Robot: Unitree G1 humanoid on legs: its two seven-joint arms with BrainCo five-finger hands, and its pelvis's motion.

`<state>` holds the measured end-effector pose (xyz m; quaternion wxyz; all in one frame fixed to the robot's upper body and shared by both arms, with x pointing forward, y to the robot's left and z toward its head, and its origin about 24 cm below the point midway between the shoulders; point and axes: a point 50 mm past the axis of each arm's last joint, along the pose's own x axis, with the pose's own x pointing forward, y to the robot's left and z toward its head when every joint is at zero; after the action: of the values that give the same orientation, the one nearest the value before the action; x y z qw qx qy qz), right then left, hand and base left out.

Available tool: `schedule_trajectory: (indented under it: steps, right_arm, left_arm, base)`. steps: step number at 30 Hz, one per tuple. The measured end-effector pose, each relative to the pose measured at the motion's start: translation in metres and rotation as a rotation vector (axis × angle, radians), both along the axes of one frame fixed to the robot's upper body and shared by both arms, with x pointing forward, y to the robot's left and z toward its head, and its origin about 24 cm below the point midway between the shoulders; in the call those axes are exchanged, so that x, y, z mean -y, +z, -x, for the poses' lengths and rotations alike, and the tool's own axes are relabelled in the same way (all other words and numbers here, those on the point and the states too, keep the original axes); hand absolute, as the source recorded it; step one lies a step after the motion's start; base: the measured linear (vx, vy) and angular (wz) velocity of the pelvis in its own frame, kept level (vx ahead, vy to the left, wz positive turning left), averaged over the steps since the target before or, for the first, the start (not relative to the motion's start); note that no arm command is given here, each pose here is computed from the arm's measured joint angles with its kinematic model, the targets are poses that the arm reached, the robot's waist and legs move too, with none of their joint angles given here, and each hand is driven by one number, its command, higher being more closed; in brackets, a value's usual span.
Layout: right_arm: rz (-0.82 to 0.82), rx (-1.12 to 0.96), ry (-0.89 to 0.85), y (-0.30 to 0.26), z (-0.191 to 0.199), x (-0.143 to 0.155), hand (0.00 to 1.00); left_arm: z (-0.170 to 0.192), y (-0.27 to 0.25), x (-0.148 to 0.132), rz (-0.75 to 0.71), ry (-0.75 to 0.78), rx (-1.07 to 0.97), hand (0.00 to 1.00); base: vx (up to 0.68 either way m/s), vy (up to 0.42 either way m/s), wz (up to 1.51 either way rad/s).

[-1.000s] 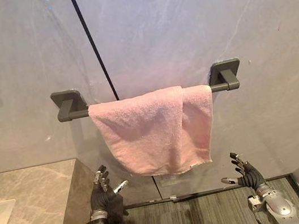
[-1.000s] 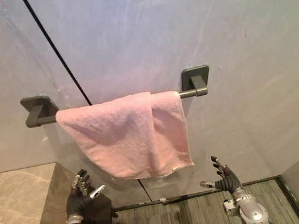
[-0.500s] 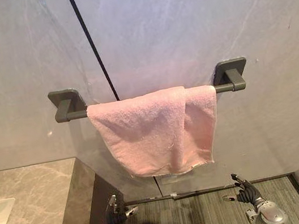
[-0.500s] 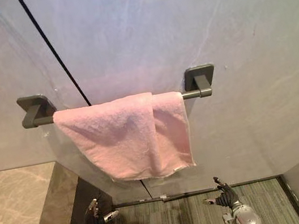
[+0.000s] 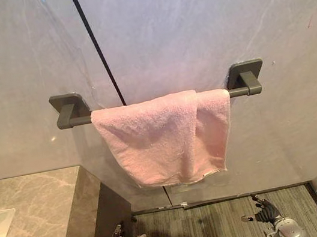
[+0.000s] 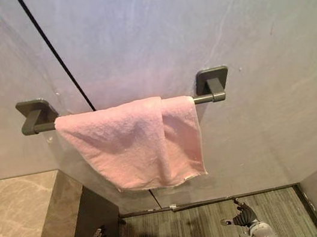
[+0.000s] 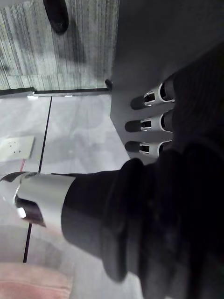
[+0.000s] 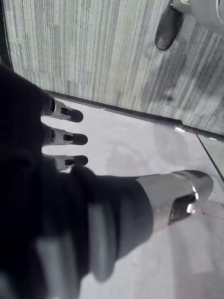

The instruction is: Organize washtable

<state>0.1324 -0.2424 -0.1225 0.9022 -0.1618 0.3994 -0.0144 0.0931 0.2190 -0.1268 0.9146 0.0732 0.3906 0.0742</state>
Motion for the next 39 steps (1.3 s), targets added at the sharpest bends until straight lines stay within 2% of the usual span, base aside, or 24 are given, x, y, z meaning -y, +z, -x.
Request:
schedule_trajectory:
  steps: [4,8,10,14,17,19,21,28,32,39]
  right_arm:
    - [0.027,0.033,0.004,0.006,-0.014,0.003,0.0]
    - [0.027,0.035,0.002,0.007,-0.02,0.001,0.0]
    - [0.011,0.008,-0.006,0.001,-0.01,-0.003,0.0]
    - [0.01,0.022,-0.01,0.003,-0.014,-0.002,0.0]
    - [0.031,0.102,-0.026,0.017,-0.038,0.004,0.0]
    - [0.034,0.108,-0.039,0.018,-0.037,0.007,0.0]
    - [0.044,0.113,-0.059,0.018,-0.037,0.008,0.0]
    - [0.015,0.141,-0.142,0.019,-0.035,0.009,0.0]
    - [-0.017,0.105,-0.255,0.011,-0.025,0.017,0.0]
    - [-0.06,0.052,-0.282,0.001,-0.013,0.006,0.0]
  left_arm:
    - [-0.005,0.0,-0.001,-0.005,-0.003,0.002,0.0]
    - [-0.04,0.013,-0.01,-0.044,-0.032,0.095,0.0]
    - [-0.049,0.018,-0.01,-0.054,-0.03,0.129,0.0]
    - [-0.05,0.018,-0.006,-0.044,-0.014,0.136,0.0]
    - [-0.047,0.013,0.018,0.041,0.036,0.137,0.0]
    - [-0.046,0.013,0.035,0.088,0.017,0.149,0.0]
    - [-0.048,0.016,0.039,0.109,0.02,0.165,0.0]
    - [-0.055,0.026,0.039,0.11,0.002,0.22,0.0]
    - [-0.065,0.022,0.039,0.104,-0.015,0.195,0.0]
    - [-0.044,0.009,0.021,0.062,0.005,0.098,0.0]
  base:
    - [-0.01,0.0,-0.2]
    - [-0.02,-0.009,0.29]
    - [0.0,-0.042,0.91]
    - [-0.08,-0.221,0.62]
    - [-0.26,-0.293,0.36]
    - [-0.26,-0.202,1.08]
    - [-0.33,-0.222,0.94]
    - [-0.23,-0.084,0.81]
    - [-0.18,0.108,0.8]
    - [-0.15,0.098,-0.02]
